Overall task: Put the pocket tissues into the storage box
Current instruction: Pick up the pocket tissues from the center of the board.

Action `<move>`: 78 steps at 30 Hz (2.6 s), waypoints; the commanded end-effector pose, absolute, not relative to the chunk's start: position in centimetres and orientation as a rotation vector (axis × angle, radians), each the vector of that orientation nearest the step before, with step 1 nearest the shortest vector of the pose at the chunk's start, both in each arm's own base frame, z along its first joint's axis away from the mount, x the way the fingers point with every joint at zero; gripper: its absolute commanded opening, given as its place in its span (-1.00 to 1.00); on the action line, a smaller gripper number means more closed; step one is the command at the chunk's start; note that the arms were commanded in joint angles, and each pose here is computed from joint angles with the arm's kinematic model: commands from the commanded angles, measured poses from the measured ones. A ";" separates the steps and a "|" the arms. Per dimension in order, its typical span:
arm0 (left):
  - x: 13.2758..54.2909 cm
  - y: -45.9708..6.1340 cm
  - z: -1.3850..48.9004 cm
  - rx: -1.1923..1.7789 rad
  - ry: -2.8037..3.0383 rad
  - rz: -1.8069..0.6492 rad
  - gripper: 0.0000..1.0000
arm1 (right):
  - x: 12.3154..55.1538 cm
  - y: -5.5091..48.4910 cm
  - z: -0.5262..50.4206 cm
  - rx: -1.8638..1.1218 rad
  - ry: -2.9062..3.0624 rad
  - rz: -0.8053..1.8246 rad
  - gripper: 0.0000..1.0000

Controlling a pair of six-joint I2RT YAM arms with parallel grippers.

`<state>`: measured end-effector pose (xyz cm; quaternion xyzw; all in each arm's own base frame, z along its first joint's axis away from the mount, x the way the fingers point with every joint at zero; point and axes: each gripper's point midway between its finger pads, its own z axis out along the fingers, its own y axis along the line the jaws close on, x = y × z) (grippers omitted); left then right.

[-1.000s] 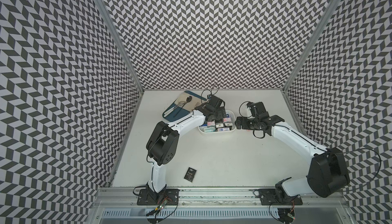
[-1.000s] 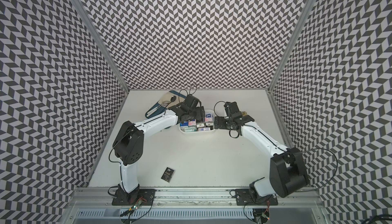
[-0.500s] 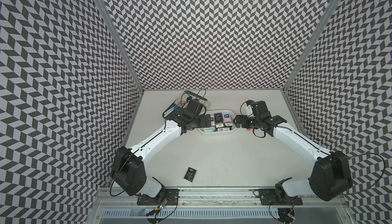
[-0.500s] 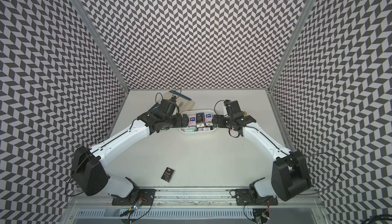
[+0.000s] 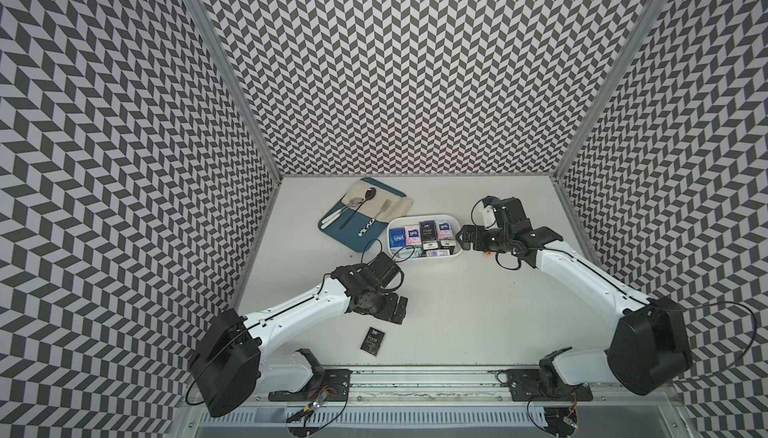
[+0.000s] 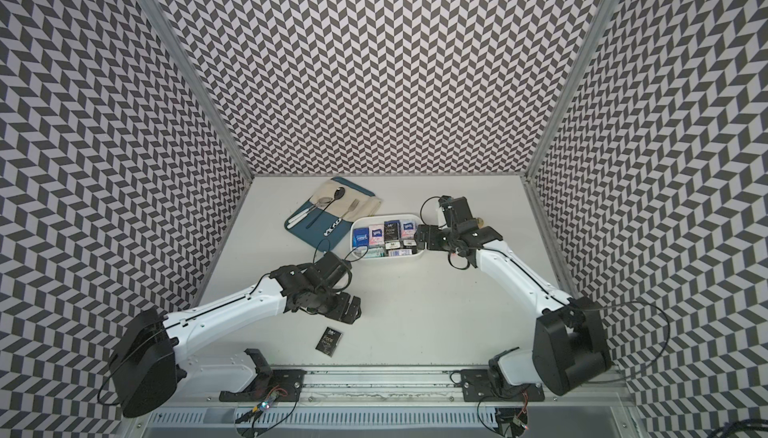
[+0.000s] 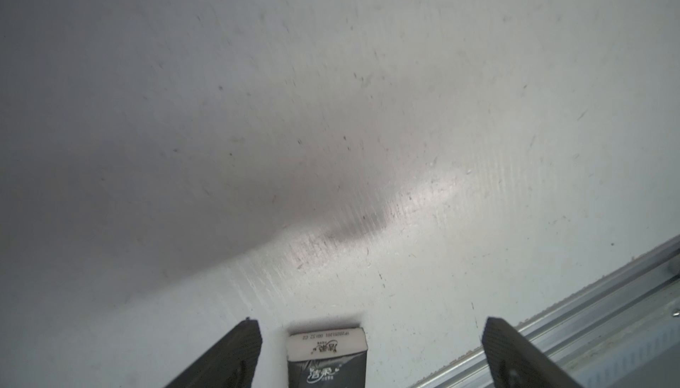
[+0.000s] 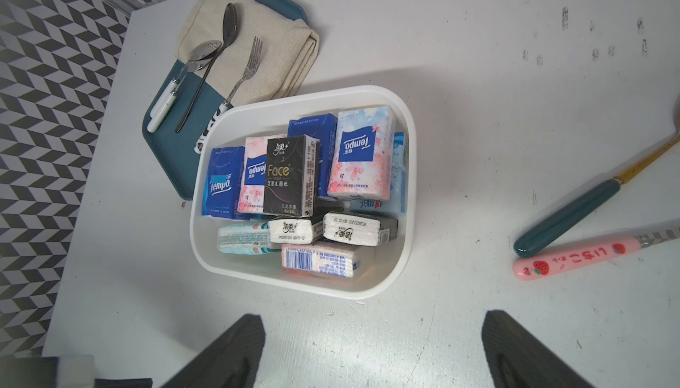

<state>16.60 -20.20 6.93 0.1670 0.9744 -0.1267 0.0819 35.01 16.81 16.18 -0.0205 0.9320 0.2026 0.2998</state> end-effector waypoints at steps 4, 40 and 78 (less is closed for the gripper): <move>15.7 -18.6 5.5 0.530 2.992 -0.230 0.99 | 35.4 16.4 18.2 -0.041 2.419 0.523 0.95; 11.4 -16.2 1.8 0.585 3.246 -0.003 0.07 | 36.0 14.7 18.3 0.000 2.421 0.398 0.95; 32.5 -30.3 20.9 0.120 2.500 -1.291 -0.27 | 28.9 25.5 22.8 -0.530 2.098 1.273 0.27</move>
